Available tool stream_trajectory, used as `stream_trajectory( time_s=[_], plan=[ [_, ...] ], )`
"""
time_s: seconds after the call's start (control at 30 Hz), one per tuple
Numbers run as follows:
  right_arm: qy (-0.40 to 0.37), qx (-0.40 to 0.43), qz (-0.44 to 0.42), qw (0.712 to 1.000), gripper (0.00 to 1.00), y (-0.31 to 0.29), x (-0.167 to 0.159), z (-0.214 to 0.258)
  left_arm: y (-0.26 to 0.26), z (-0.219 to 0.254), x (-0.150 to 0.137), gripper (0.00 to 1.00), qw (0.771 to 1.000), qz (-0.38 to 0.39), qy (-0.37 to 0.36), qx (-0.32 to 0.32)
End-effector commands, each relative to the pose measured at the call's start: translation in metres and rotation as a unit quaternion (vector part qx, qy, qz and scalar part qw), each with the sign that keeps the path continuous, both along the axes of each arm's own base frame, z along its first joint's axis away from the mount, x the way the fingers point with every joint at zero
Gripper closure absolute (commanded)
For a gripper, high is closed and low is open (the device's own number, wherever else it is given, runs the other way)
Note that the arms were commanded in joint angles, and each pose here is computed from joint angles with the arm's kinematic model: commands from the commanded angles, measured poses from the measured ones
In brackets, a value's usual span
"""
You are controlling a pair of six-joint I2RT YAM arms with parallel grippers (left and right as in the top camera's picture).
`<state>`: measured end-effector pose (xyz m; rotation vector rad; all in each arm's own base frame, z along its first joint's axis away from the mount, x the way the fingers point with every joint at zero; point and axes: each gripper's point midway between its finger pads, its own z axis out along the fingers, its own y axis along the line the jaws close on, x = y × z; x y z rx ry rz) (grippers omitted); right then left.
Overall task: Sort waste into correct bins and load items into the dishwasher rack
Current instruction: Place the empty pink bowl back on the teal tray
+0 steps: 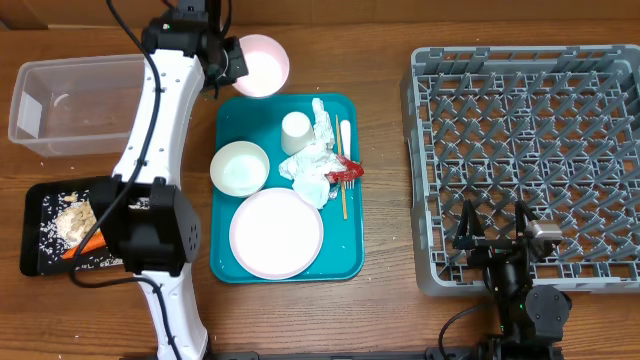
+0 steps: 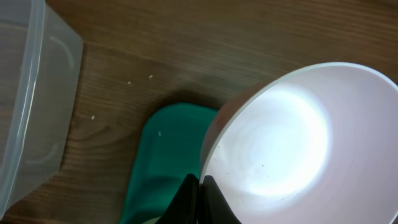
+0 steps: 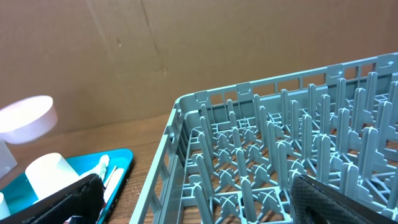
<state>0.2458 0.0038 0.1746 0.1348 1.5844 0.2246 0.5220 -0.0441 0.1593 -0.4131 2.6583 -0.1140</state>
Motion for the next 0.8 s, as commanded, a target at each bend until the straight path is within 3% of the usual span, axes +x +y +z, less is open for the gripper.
stream_trajectory(
  time_s=[0.0,0.1,0.33,0.57,0.6,0.7,0.77],
  plan=[
    [-0.001,-0.002,-0.002,1.0,0.0,-0.001,0.0,-0.002,0.016,-0.02,-0.003,0.96,0.999,0.036,0.027,0.02],
    [-0.001,-0.002,-0.002,1.0,0.0,-0.001,0.0,-0.002,0.033,-0.03,-0.014,0.96,0.994,0.082,0.053,0.048],
    [-0.001,-0.002,-0.003,1.0,0.0,-0.001,0.0,-0.002,0.014,-0.062,-0.036,0.96,0.99,0.059,0.13,0.005],
    [-0.001,-0.002,-0.003,1.0,0.0,-0.001,0.0,-0.002,0.011,-0.1,-0.05,0.94,0.98,0.055,0.192,0.003],
    [-0.001,-0.002,-0.003,1.0,0.0,-0.001,0.0,-0.002,0.012,-0.1,-0.05,0.79,0.98,0.055,0.191,0.003],
    [-0.001,-0.002,-0.003,1.0,0.0,-0.001,0.0,-0.002,0.014,-0.1,-0.05,0.56,0.98,0.044,0.192,0.01],
    [-0.001,-0.002,-0.003,1.0,0.0,-0.001,0.0,-0.002,0.015,-0.098,-0.05,0.16,0.981,0.026,0.191,0.016]
  ],
)
